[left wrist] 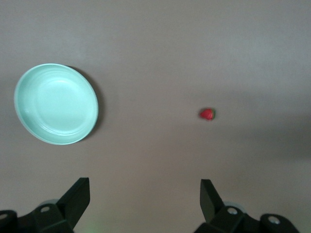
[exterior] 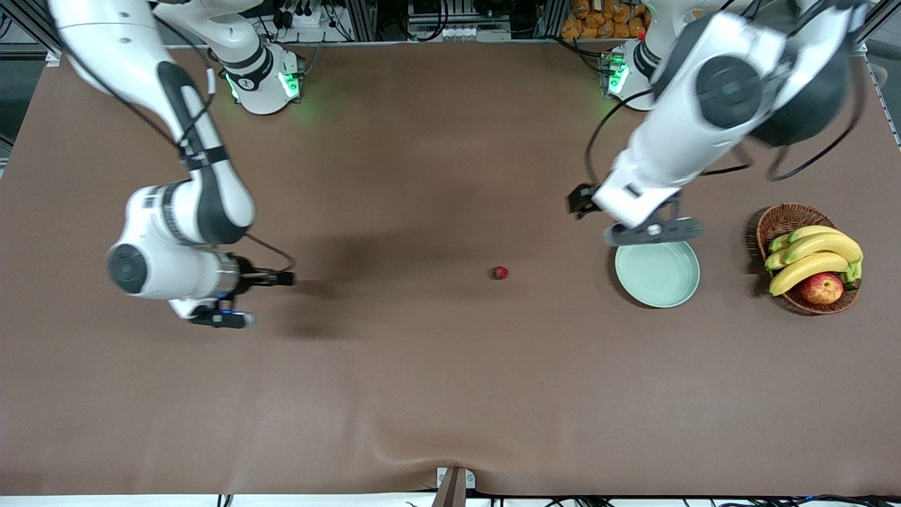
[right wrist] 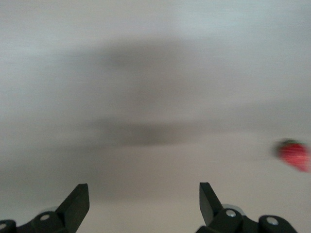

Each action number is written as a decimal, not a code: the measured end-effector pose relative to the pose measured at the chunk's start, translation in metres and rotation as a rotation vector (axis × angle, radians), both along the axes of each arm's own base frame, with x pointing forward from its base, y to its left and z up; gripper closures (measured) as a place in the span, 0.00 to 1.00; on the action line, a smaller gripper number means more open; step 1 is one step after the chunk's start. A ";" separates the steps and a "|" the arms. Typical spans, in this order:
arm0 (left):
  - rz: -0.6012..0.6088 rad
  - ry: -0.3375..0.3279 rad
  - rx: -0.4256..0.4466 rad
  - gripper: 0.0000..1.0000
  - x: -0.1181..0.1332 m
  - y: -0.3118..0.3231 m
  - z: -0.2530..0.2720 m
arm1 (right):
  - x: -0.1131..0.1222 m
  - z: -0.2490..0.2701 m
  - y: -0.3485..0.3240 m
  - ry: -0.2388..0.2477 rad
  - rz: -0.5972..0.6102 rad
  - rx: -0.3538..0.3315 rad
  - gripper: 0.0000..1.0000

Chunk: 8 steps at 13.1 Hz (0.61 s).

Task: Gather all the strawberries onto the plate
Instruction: 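Grasp the second strawberry with the right gripper while the left gripper lowers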

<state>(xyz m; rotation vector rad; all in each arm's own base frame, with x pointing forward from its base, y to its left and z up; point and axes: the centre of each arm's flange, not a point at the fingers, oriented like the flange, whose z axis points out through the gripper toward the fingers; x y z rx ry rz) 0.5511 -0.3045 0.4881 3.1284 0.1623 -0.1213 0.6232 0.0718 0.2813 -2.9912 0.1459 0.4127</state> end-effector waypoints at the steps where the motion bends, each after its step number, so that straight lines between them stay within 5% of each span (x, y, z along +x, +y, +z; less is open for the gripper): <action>1: 0.023 -0.015 0.015 0.00 0.000 -0.020 -0.019 | -0.001 -0.004 -0.018 0.006 0.010 -0.025 0.00; 8: 0.193 -0.085 0.083 0.00 -0.014 -0.123 -0.195 | -0.009 -0.054 -0.108 0.052 0.045 -0.095 0.00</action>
